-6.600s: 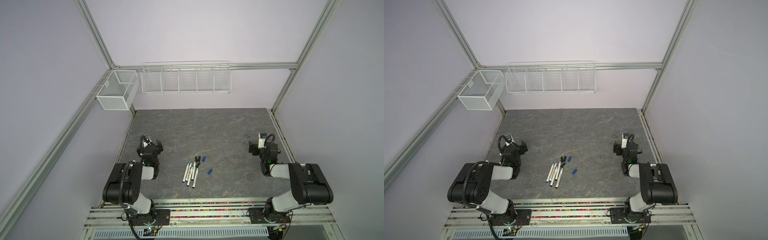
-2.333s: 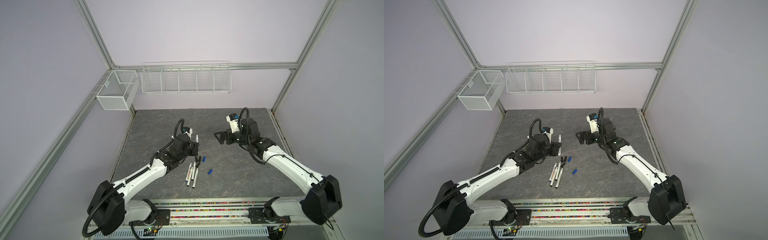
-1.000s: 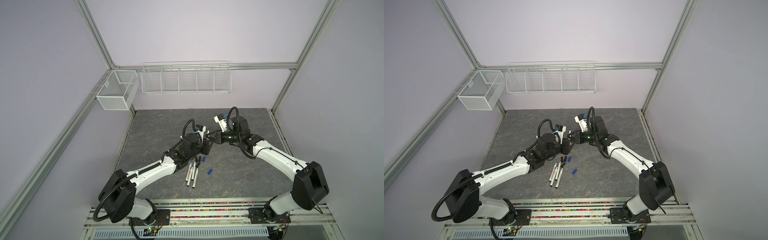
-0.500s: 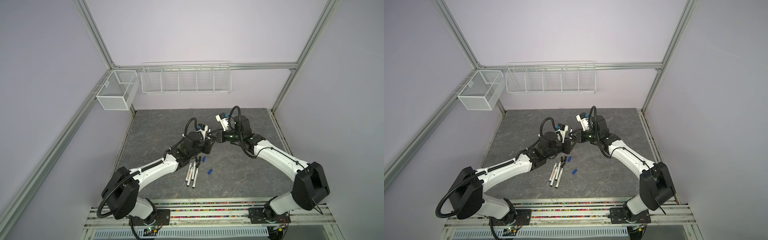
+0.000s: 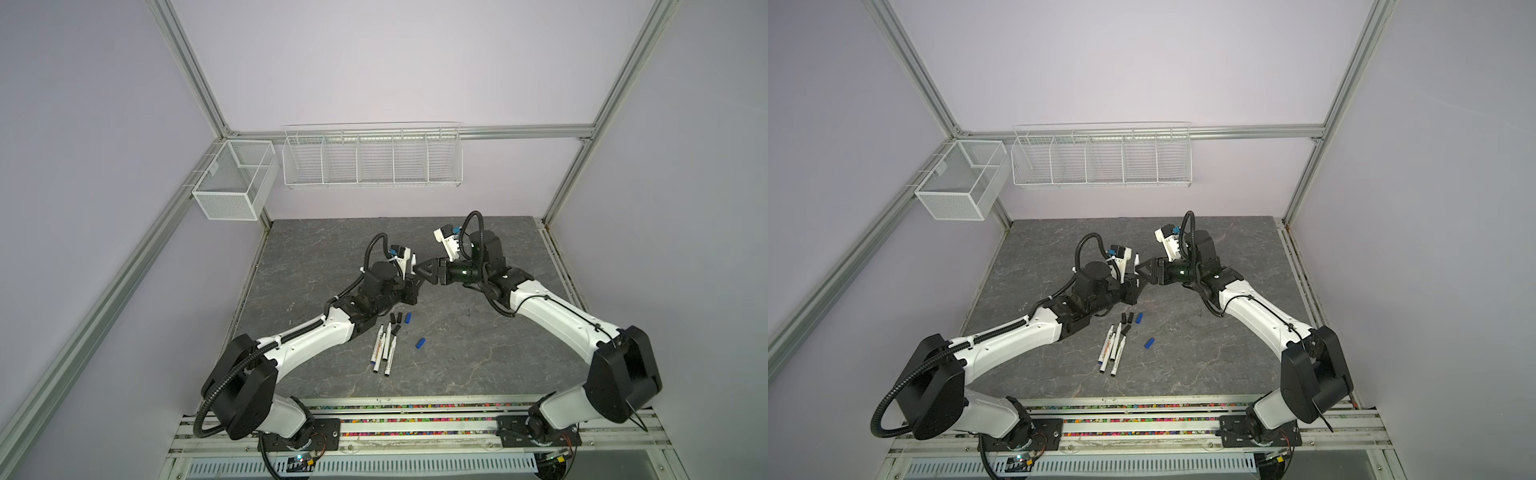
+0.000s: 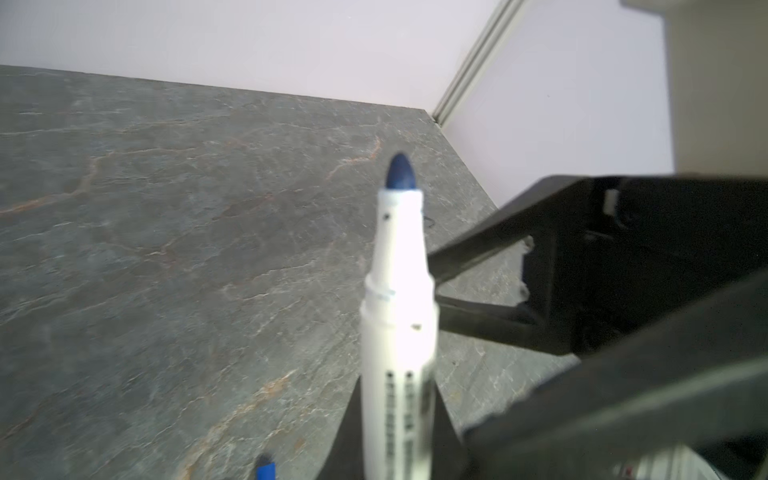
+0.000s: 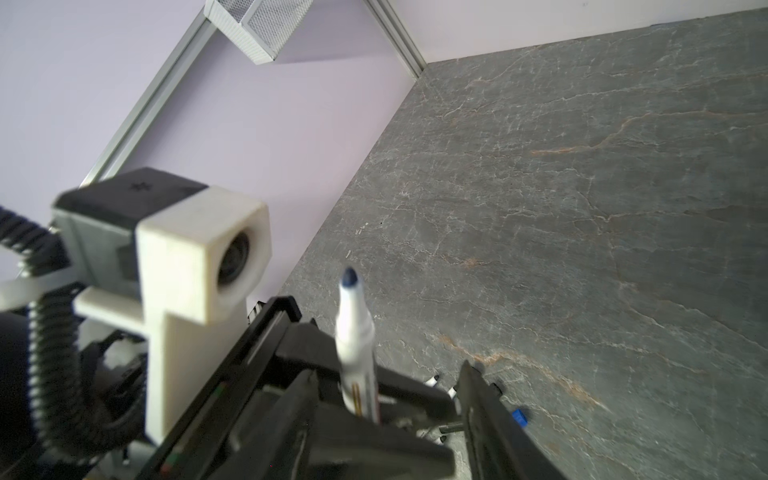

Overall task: Insert the pens into the pen caps
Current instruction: 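Move the right gripper down over the blue caps beside the markers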

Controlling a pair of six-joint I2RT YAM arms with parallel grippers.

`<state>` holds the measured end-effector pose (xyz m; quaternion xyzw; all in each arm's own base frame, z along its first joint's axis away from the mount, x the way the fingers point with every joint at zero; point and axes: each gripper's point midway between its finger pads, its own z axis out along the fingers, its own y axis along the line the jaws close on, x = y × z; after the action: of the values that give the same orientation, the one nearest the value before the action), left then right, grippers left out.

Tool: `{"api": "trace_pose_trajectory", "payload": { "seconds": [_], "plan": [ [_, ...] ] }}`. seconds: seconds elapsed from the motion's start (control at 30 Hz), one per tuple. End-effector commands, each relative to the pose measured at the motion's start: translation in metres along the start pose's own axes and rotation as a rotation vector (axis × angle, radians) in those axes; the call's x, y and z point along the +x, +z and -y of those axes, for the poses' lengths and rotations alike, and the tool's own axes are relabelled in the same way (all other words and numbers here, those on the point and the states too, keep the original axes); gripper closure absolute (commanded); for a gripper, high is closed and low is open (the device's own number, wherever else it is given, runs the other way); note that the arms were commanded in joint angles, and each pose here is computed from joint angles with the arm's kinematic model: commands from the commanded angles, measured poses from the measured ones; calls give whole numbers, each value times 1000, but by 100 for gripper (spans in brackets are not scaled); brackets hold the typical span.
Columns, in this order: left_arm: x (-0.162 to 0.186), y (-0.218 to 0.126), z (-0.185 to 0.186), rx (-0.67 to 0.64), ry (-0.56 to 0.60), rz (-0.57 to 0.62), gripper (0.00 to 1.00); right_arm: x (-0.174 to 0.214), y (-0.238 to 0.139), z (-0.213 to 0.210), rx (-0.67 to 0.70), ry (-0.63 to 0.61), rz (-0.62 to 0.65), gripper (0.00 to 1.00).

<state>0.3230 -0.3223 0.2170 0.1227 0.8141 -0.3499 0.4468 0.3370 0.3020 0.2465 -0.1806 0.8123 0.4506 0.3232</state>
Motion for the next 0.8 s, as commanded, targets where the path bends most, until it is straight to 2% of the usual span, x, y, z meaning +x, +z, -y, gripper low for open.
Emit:
{"api": "trace_pose_trajectory", "payload": {
  "seconds": [0.0,0.1,0.17,0.33,0.43,0.5,0.77],
  "plan": [
    [-16,-15,-44,-160,-146,112,100,14,-15,16,138,-54,-35,30],
    [-15,-32,-84,-333,-208,163,100,48,-20,37,262,-96,-159,29],
    [-14,-42,-100,-420,-221,185,100,80,-19,48,317,-123,-287,29],
    [-11,-53,-114,-495,-222,203,100,173,-13,58,351,-178,-667,29],
    [-12,-55,-116,-513,-216,206,100,216,-10,62,362,-201,-837,31],
    [-12,-56,-117,-520,-211,203,100,222,-9,66,381,-212,-869,30],
    [-13,-65,-120,-550,-196,201,100,252,11,60,262,-114,-1032,29]
  ]
}}
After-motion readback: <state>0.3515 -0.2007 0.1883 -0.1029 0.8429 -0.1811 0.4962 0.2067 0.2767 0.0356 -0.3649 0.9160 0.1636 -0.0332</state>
